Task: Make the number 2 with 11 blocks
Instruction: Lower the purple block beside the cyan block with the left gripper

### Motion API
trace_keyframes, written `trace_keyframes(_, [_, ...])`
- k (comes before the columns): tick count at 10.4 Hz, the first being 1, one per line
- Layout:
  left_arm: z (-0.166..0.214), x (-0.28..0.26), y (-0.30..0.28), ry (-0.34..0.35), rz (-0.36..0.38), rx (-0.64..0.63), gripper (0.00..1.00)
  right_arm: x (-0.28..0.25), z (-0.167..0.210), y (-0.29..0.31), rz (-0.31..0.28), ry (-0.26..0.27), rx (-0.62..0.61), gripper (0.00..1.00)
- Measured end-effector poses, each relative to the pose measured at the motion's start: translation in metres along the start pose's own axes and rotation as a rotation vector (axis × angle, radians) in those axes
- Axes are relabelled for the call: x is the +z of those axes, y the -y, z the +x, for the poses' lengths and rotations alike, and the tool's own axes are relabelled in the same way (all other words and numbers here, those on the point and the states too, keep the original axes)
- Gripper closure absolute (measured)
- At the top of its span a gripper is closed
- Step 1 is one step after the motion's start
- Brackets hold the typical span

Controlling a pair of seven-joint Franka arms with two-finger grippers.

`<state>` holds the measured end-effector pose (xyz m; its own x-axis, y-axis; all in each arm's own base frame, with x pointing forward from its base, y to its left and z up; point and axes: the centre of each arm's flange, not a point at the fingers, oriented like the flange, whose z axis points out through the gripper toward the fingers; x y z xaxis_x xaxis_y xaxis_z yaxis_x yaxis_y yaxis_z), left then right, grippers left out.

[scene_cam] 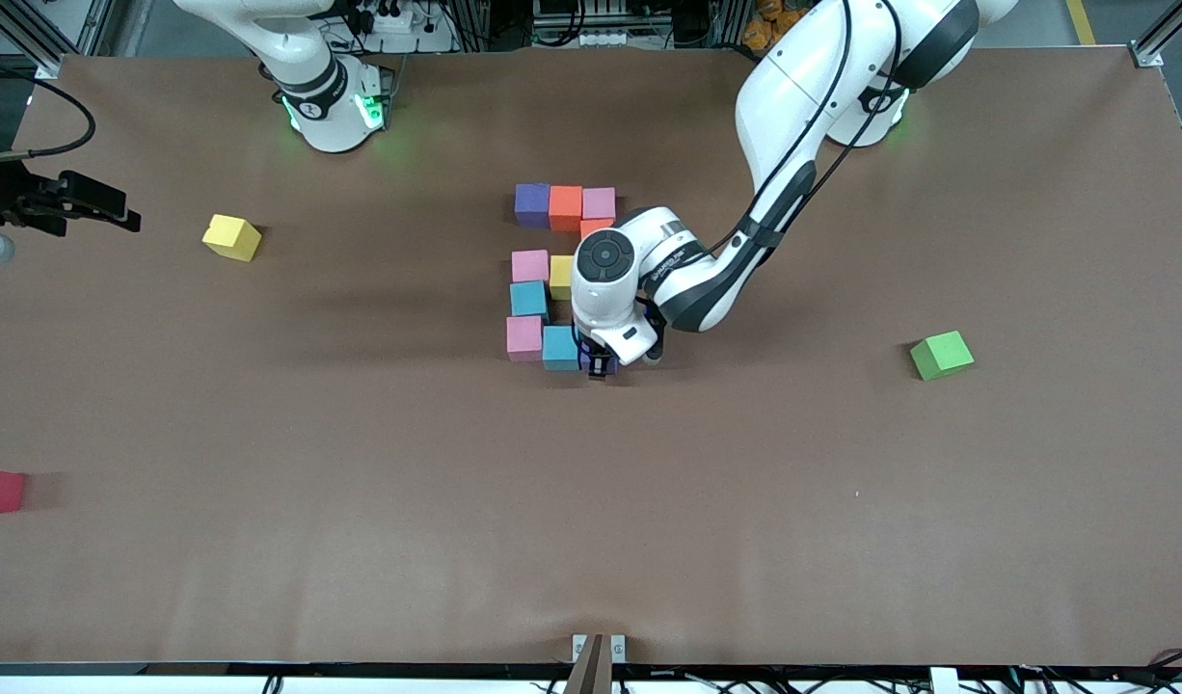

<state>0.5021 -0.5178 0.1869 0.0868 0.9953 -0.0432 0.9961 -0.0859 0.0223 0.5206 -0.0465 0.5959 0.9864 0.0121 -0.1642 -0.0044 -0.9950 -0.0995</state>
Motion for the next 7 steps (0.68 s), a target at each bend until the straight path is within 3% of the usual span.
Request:
trace_keyframes(6, [-0.0047,0.0019,0.0024,-0.004,-0.007,0.009,0.41,0.0008,0.0004,0.0002,0.0,-0.001,0.0,0.0])
trace_keyframes(7, [-0.004,0.0019,0.0017,-0.005,-0.008,0.008,0.32,0.0008,0.0005,0.0002,0.0,-0.001,0.0,0.0])
